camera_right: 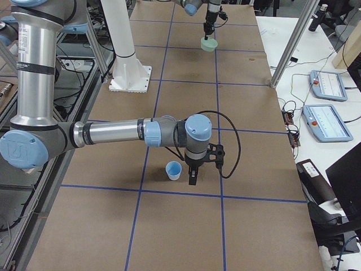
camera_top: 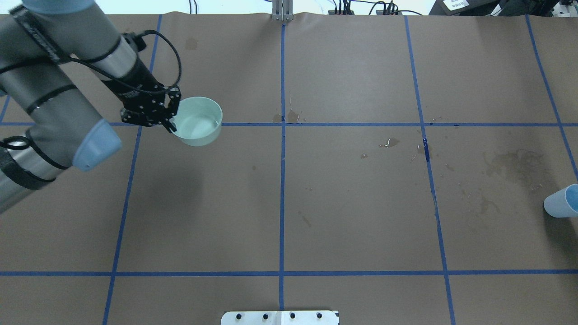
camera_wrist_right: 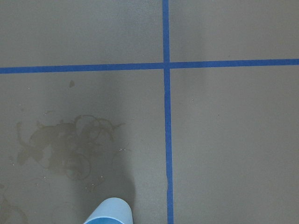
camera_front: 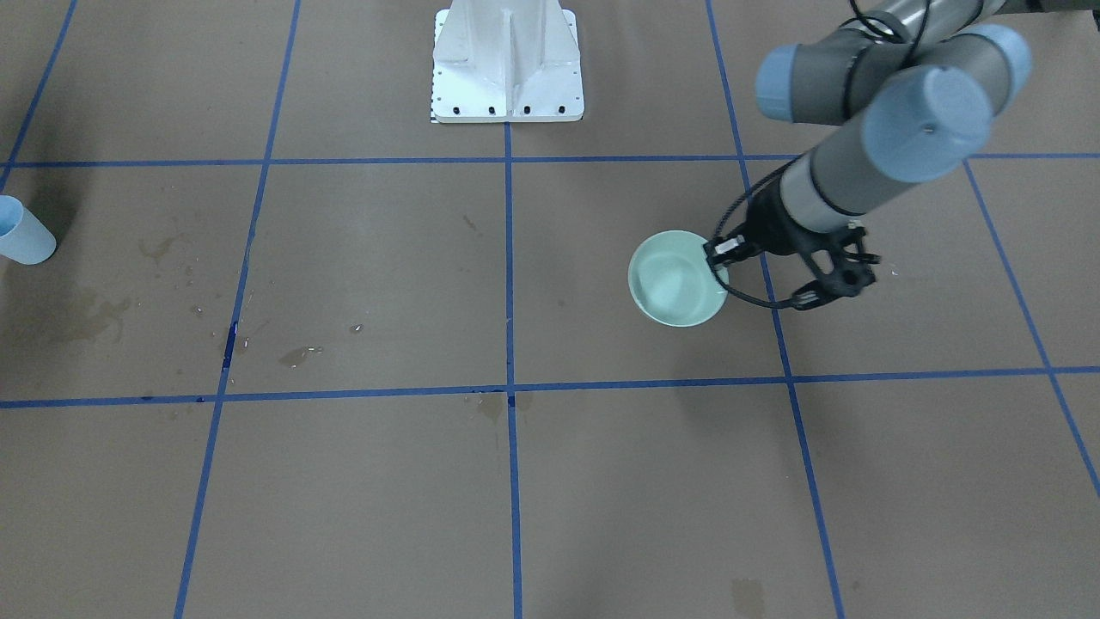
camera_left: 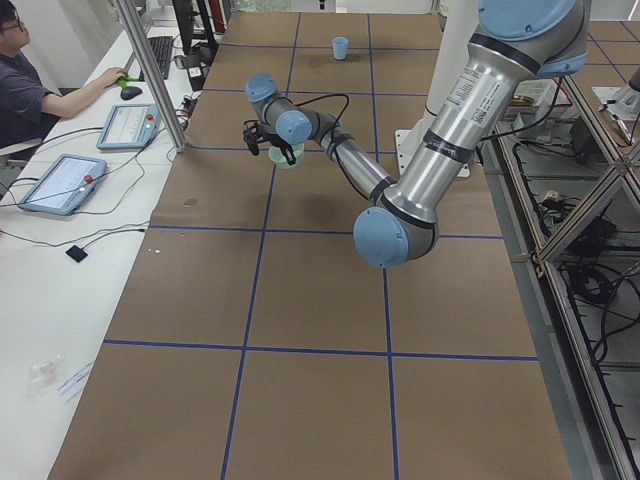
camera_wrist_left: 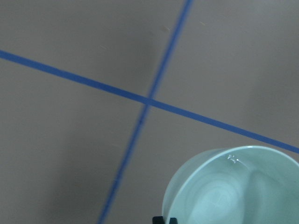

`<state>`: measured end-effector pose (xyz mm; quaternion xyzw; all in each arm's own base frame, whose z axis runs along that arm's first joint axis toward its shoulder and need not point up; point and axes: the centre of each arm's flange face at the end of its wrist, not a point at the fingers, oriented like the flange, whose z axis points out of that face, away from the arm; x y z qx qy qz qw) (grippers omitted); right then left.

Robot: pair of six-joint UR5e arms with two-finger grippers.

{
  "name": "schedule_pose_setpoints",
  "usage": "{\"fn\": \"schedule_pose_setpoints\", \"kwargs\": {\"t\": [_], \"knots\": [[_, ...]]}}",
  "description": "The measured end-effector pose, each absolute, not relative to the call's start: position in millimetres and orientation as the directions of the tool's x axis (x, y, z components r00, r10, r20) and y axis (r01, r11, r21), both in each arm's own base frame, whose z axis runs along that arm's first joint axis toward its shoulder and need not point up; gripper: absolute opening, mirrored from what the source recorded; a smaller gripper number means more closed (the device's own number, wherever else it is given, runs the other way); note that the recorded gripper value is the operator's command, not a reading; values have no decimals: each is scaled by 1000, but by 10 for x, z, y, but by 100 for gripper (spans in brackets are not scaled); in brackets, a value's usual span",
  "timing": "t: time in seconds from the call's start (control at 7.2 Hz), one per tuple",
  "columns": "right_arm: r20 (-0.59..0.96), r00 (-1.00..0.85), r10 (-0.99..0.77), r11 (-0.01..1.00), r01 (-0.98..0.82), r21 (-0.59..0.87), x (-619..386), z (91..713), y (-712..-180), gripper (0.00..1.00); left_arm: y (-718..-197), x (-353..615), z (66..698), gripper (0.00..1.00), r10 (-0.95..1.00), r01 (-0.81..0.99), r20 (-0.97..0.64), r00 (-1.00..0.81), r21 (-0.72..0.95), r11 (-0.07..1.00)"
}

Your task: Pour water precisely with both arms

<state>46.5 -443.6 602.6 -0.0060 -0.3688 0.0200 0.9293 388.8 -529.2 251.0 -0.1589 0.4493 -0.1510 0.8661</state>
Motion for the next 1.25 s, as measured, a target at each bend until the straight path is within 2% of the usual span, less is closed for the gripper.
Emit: {"fn": "schedule_pose_setpoints", "kwargs": {"t": [0.28,0.69,0.83,0.97,1.25], "knots": [[685,727,42,999,-33,-27,465,6031,-4430,99,-5077,4789,2303,0,-438,163,-722,536,-420,893],[685,727,41,999,-33,-25,465,6021,-4441,99,-4794,5625,2156,0,-447,191,-726,522,-411,891],[685,727,40,999,-33,-24,465,6018,-4443,99,-4755,5705,2129,78,-444,192,-728,523,-407,893],[686,727,40,999,-33,-23,464,6010,-4448,99,-4740,5733,2114,100,-448,196,-727,521,-410,891],[690,723,31,999,-33,-10,467,5943,-4471,99,-4747,5730,2062,100,-456,206,-731,508,-411,888]]}}
